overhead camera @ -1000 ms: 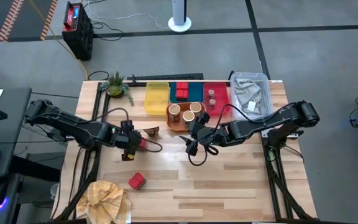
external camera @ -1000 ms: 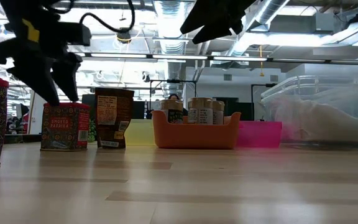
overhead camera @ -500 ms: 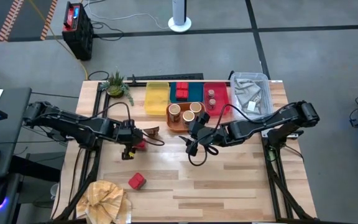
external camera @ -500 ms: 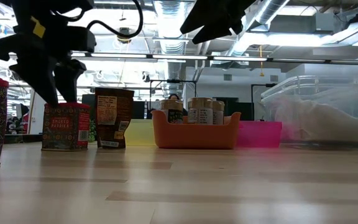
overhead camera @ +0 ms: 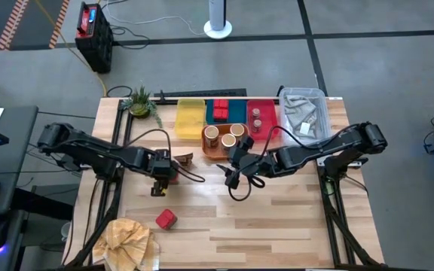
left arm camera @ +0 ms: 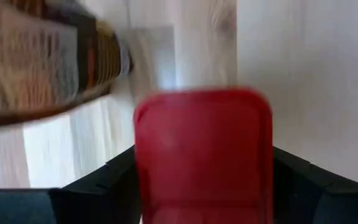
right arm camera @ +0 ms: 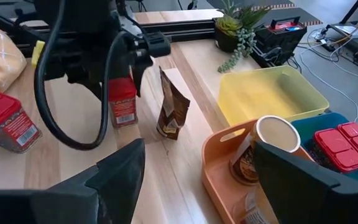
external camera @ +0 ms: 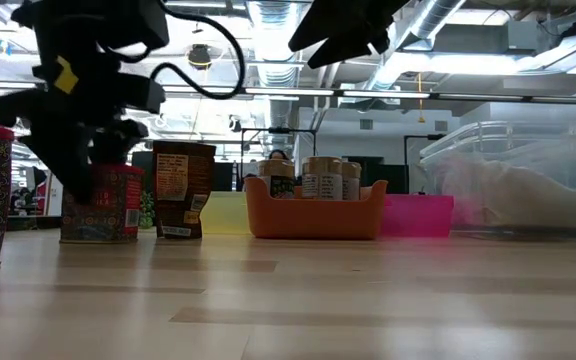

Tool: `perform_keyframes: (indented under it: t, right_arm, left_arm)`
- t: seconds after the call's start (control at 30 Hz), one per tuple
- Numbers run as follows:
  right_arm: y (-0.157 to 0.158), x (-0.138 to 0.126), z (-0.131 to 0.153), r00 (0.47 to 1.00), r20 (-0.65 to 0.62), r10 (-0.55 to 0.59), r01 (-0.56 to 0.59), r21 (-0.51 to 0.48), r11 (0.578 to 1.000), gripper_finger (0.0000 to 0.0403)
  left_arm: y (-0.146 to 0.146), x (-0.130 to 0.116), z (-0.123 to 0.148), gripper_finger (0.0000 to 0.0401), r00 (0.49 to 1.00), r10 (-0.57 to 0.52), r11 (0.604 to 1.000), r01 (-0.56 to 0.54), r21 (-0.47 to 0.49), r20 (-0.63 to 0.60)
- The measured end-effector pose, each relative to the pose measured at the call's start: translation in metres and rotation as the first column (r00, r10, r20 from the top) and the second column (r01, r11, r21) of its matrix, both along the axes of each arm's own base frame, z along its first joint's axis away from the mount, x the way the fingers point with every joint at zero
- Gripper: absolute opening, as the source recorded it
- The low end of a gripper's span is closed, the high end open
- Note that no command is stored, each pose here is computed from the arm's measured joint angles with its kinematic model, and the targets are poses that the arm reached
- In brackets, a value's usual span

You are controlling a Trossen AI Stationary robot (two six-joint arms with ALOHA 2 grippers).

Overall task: Sort spices by type
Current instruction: Put the red seasoning can into the blue bin

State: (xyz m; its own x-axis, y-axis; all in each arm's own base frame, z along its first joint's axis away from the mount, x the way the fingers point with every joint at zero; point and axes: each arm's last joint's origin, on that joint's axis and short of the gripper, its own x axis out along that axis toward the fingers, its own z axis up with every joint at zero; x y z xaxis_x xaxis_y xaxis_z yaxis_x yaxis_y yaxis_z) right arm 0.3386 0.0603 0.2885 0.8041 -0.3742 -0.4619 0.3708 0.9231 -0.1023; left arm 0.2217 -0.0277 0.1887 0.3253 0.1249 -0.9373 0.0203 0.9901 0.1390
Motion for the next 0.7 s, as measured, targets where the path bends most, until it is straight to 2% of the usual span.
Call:
perform_keyframes:
  t: [0.13, 0.33, 0.53, 0.7]
  right_arm:
    - [0.000, 0.000, 0.000, 1.000, -0.003, 0.004, -0.004, -0.002, 1.000, 0.0322]
    - [-0.002, -0.009, 0.003, 0.999, -0.042, 0.000, 0.000, -0.008, 1.000, 0.0322]
    - [-0.004, -0.017, 0.012, 0.999, -0.038, -0.006, 0.006, 0.000, 1.000, 0.0319]
    - [-0.007, -0.017, 0.011, 0.999, -0.050, -0.012, 0.011, -0.010, 1.000, 0.0317]
  left_arm:
    - [-0.002, 0.007, 0.003, 0.0248, 0.999, -0.030, 1.000, 0.030, 0.003, 0.044]
    - [-0.004, 0.019, 0.024, 0.0208, 0.991, -0.039, 0.999, 0.041, -0.011, 0.131]
    - [-0.005, 0.021, 0.027, 0.0208, 0.988, -0.066, 0.997, 0.071, -0.029, 0.136]
    - [-0.007, 0.031, 0.033, 0.0208, 0.965, -0.066, 0.996, 0.081, -0.047, 0.253]
